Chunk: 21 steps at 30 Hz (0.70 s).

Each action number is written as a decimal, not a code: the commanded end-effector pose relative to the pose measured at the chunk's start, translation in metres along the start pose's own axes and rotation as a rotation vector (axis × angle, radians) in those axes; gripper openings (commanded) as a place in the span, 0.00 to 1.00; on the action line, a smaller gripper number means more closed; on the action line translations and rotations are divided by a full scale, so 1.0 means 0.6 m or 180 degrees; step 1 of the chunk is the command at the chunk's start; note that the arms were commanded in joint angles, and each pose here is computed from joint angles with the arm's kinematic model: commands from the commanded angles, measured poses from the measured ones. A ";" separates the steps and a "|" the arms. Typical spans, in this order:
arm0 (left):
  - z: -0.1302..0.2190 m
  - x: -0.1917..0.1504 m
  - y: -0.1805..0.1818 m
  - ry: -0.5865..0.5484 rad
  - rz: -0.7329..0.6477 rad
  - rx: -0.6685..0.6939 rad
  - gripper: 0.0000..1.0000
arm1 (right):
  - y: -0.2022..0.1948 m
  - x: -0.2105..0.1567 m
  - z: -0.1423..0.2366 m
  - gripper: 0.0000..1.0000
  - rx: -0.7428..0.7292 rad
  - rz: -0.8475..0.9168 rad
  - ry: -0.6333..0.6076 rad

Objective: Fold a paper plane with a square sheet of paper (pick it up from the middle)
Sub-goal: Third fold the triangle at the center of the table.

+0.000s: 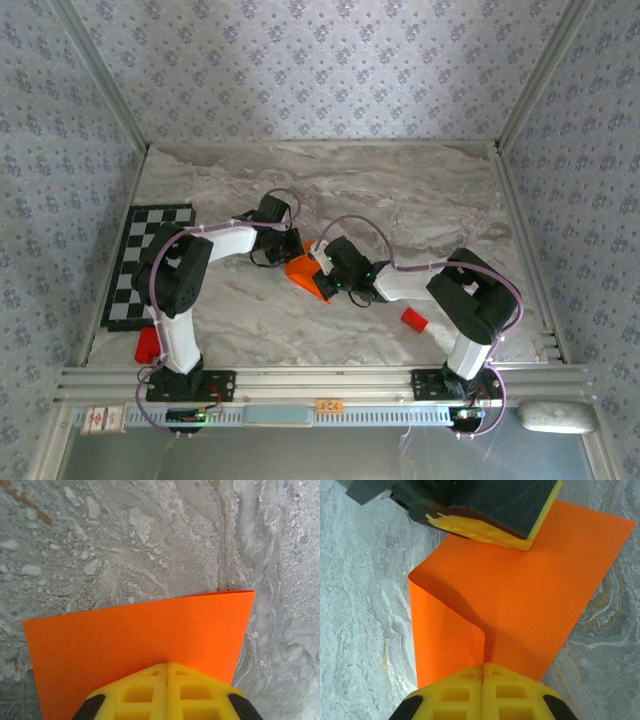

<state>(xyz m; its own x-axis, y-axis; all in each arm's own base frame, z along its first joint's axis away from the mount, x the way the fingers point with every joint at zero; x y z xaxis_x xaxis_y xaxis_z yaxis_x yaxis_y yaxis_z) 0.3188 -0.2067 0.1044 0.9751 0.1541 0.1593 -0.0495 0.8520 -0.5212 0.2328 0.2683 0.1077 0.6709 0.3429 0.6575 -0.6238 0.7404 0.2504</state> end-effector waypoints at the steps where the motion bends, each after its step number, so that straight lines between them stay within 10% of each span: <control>1: -0.027 -0.023 0.026 0.0247 0.0032 0.0277 0.00 | 0.003 0.004 -0.004 0.01 -0.0068 -0.0058 0.0076; 21: -0.025 -0.023 0.024 0.0235 0.0017 0.0266 0.00 | 0.004 0.011 0.000 0.00 -0.0050 -0.0279 0.0361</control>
<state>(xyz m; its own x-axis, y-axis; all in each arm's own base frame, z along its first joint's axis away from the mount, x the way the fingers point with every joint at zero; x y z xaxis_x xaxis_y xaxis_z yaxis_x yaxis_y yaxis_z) 0.3189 -0.2068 0.1045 0.9751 0.1539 0.1600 -0.0490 0.8521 -0.5210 0.2333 0.2717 0.1147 0.7417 0.3425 0.5767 -0.5795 0.7602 0.2938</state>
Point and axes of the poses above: each hand's point on the last joint's axis, 136 mm out from that joint toward the fingers, its own z axis back along the fingers, its own y axis along the line the jaws close on, x = y × z, the point moved 10 cm from there along z, back along the fingers, and after that the axes turned 9 degrees about -z, right-handed, at the moved point
